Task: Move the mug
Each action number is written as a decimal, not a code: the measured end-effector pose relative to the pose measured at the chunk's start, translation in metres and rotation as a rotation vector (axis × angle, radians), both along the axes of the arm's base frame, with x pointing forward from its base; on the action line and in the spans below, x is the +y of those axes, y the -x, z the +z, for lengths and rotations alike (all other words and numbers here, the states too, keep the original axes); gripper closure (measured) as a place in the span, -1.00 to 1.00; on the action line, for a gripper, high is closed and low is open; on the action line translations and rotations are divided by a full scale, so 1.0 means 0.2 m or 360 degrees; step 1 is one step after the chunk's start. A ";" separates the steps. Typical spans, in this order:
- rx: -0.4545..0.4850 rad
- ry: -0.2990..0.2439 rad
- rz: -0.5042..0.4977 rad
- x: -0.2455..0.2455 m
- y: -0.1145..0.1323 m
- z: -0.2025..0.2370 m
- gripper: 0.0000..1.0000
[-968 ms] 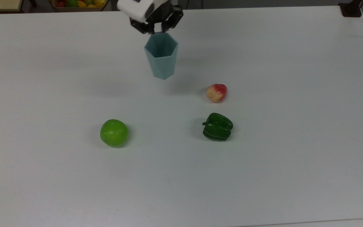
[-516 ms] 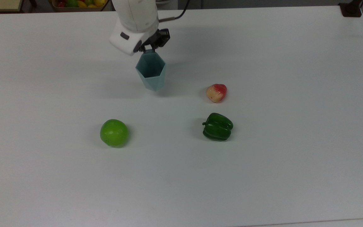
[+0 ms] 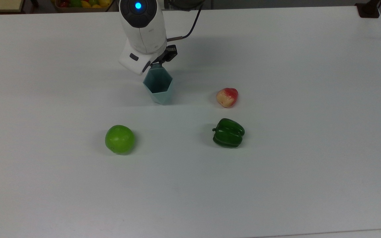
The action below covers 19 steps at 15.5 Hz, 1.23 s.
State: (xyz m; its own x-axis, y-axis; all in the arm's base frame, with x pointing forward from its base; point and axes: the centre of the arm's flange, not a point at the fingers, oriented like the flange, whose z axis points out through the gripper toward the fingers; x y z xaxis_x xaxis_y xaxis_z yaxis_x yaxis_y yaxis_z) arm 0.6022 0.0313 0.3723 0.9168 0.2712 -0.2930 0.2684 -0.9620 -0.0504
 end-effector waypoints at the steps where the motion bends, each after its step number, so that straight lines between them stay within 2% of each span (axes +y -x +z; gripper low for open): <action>1: 0.0002 0.0000 0.0000 0.00 0.00 -0.02 0.55; 5: 0.0013 0.0001 0.0001 0.00 0.01 -0.05 0.55; 8: 0.0023 0.0001 0.0001 0.00 0.02 -0.06 0.48; 13: 0.0008 0.0012 -0.0039 -0.01 0.02 -0.04 -0.43; 16: -0.0083 0.0021 -0.0113 -0.05 0.00 0.11 -0.99; 19: -0.0276 0.0027 -0.0249 -0.18 0.00 0.44 -1.00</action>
